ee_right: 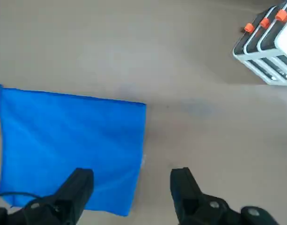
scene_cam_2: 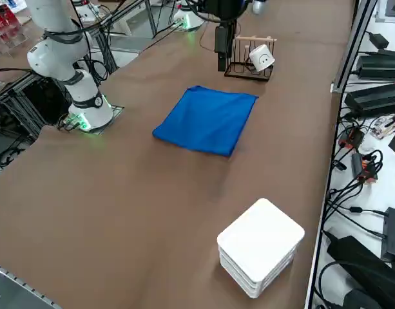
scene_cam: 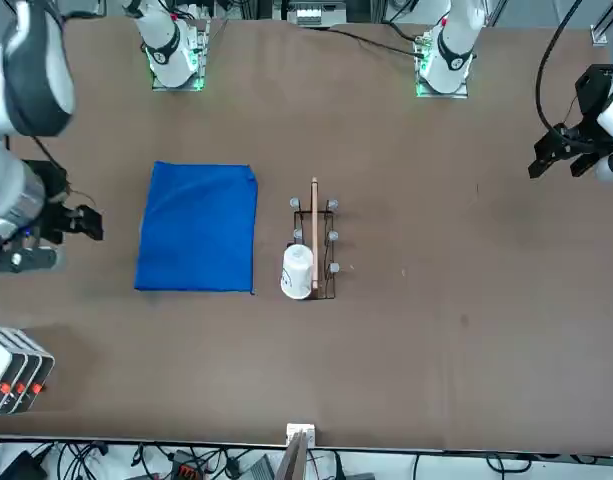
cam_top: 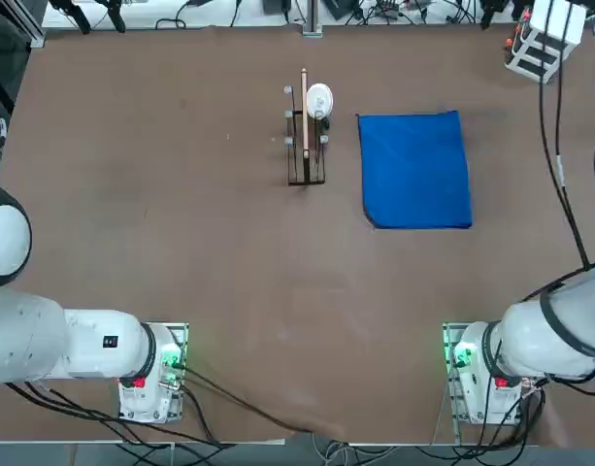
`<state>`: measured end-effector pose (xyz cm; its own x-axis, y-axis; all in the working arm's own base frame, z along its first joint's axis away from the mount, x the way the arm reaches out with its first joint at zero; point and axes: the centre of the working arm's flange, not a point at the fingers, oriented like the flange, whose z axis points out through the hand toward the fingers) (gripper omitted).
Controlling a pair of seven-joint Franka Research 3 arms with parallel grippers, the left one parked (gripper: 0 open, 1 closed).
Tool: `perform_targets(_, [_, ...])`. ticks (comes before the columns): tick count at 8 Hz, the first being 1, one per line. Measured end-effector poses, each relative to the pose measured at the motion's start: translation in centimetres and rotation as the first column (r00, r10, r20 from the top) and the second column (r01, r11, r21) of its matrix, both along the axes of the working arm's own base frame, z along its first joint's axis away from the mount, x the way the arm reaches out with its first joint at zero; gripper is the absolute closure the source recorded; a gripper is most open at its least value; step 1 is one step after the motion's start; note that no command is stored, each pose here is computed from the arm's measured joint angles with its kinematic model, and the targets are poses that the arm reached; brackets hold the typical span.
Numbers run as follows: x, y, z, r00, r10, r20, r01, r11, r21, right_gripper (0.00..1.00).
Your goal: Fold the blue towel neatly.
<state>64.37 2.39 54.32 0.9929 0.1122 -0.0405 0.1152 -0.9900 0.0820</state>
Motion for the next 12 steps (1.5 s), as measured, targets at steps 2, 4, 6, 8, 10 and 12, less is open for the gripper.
perform_targets(2, [-1.0, -3.1, 2.3, 0.998, -0.055, 0.017, 0.053, 0.996, 0.070, 0.00])
perform_targets(4, [-2.5, -4.7, 4.4, 0.995, -0.104, 0.011, 0.102, 0.988, 0.118, 0.00])
perform_targets(6, [-4.5, -2.8, 6.5, 0.997, -0.079, -0.005, 0.079, 0.990, 0.119, 0.00])
perform_targets(8, [-6.9, -2.3, 8.0, 0.997, -0.071, -0.001, 0.071, 0.990, 0.123, 0.00])
perform_targets(10, [-8.8, -2.6, 9.2, 0.997, -0.074, 0.011, 0.072, 0.989, 0.133, 0.00])
perform_targets(12, [-9.3, -2.8, 9.4, 0.997, -0.080, 0.012, 0.078, 0.988, 0.135, 0.00])
